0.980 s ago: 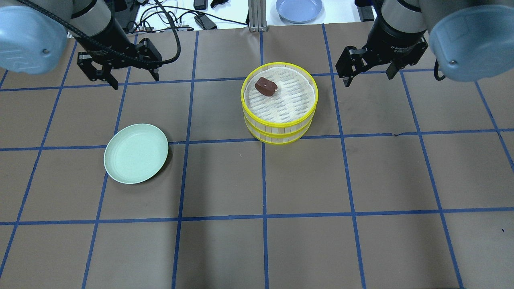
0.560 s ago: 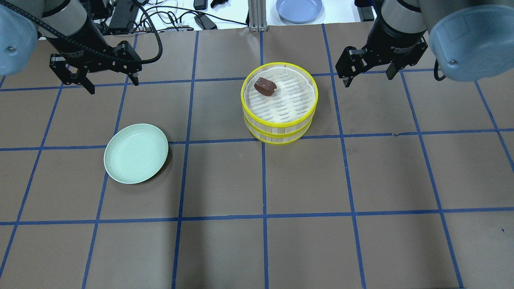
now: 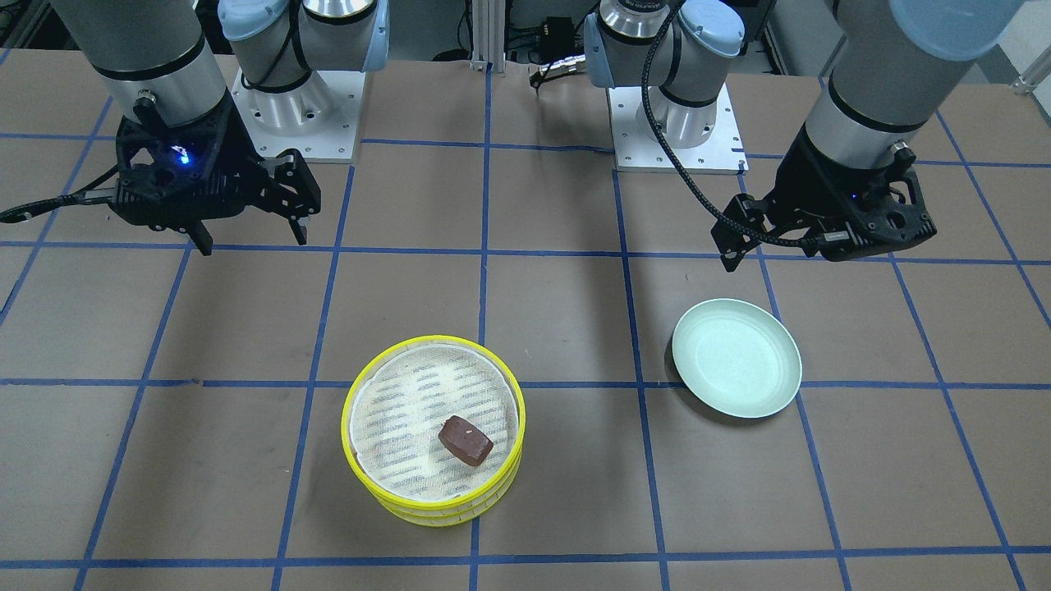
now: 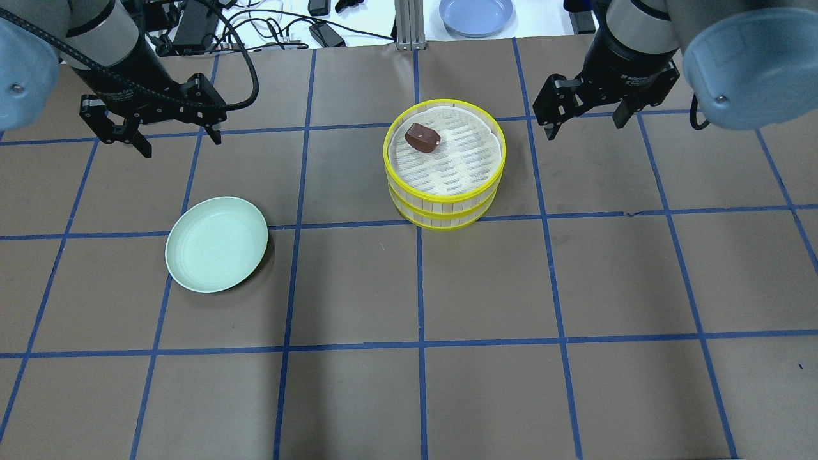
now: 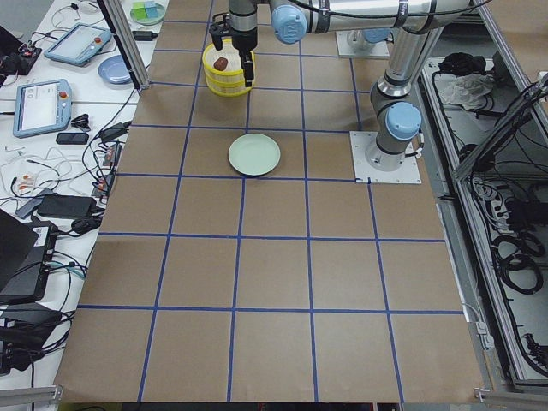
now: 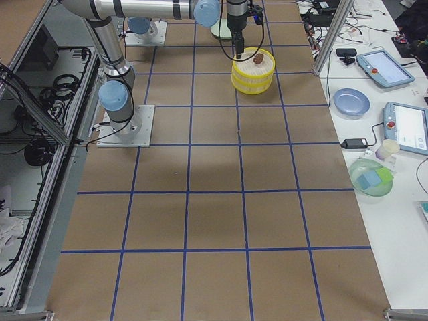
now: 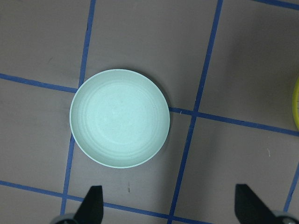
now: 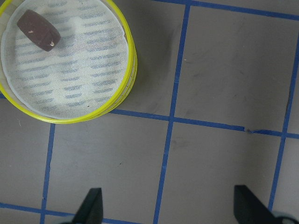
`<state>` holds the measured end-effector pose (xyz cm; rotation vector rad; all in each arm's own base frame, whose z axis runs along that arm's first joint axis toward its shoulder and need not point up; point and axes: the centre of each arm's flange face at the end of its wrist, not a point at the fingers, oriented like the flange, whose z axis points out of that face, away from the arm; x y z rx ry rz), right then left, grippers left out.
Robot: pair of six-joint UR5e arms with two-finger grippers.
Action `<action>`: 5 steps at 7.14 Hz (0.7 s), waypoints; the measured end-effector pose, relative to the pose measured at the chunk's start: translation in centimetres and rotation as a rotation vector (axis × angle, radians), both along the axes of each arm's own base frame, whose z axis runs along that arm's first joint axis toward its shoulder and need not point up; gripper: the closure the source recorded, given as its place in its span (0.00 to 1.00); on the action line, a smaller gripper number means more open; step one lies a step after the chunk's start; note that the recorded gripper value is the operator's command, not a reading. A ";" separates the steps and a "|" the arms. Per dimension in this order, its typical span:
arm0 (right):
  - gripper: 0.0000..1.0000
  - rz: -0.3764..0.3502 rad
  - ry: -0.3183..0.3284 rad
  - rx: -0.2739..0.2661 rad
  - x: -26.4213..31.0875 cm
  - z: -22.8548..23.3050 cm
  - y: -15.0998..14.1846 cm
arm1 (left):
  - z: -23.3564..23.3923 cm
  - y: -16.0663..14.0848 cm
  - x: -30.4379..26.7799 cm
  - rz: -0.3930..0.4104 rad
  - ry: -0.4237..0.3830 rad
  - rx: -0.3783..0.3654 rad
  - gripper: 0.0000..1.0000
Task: Stack buns with steamer
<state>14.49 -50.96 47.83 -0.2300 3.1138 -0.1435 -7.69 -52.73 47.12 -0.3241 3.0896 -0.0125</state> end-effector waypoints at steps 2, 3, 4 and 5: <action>0.00 -0.002 0.003 -0.002 0.0 0.0 -0.1 | -0.2 0.1 0.1 0.001 -0.001 0.004 0.00; 0.00 -0.003 0.003 -0.001 0.0 -0.1 -0.1 | -0.3 0.1 0.0 0.000 -0.001 0.007 0.00; 0.00 -0.003 0.003 0.000 -0.1 -0.1 -0.2 | -0.3 0.1 0.0 0.000 -0.002 0.009 0.00; 0.00 -0.003 0.003 0.001 -0.1 -0.1 -0.2 | -0.4 0.1 0.0 0.000 -0.001 0.011 0.00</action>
